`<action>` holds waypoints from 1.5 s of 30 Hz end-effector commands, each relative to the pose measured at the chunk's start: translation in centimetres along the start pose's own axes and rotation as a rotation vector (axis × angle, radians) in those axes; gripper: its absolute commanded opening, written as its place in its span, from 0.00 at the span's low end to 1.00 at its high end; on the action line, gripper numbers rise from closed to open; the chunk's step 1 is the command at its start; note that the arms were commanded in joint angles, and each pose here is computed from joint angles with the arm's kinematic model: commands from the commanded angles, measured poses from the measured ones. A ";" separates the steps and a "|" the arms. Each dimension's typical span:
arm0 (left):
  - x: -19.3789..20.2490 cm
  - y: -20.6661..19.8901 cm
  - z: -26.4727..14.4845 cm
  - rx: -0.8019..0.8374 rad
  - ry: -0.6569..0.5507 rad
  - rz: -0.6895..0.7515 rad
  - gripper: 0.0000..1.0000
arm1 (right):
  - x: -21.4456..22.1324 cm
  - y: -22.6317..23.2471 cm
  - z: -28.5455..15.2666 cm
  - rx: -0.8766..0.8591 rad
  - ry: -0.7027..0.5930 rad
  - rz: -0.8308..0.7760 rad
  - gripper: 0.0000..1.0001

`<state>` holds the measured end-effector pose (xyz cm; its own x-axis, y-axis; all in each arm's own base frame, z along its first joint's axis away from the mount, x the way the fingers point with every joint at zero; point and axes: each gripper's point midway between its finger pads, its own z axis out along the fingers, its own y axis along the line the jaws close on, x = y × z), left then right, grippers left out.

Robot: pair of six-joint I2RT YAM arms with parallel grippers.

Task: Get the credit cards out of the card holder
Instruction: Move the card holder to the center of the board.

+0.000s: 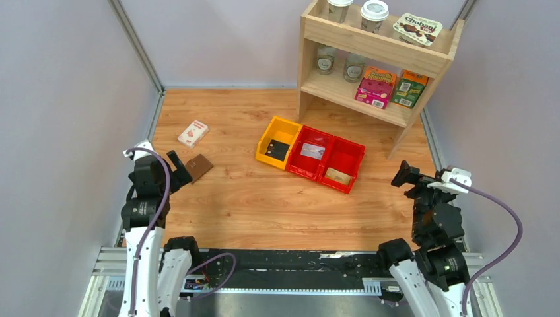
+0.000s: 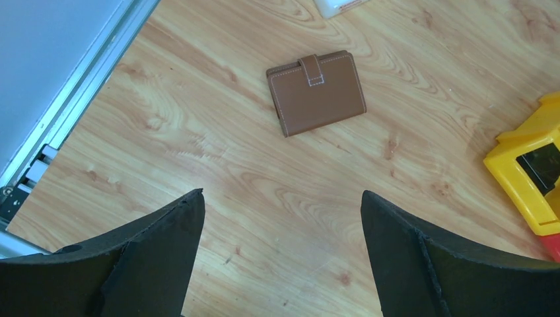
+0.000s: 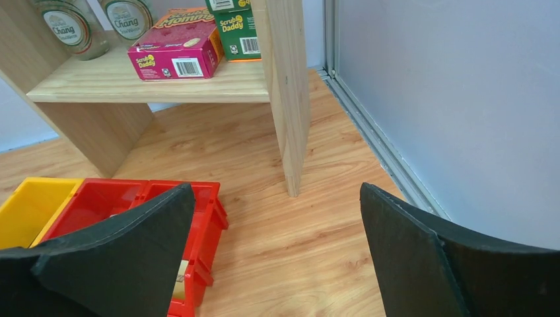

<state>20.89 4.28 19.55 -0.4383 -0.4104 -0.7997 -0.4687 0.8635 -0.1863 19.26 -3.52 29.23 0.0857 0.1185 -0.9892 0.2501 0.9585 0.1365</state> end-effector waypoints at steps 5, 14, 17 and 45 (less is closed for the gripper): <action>0.1 -1.1 1.3 0.037 0.028 0.018 0.95 | 0.9 0.7 0.9 0.023 0.091 0.049 1.00; 0.5 -3.0 6.1 0.017 0.181 0.037 0.94 | 3.6 2.2 1.6 0.059 0.371 0.043 1.00; -0.3 -4.2 8.1 0.033 0.218 0.068 0.95 | 2.9 2.8 1.4 0.072 0.416 0.101 1.00; 10.4 -8.9 16.5 0.255 0.787 0.002 0.79 | 6.6 13.5 0.1 -0.534 0.514 0.179 1.00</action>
<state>36.37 0.75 2.75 -0.9099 -0.3112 -0.2743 -0.2417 0.9351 -0.2592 22.66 8.39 23.62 -0.4257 0.2822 -0.8597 -0.1375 0.9189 0.3697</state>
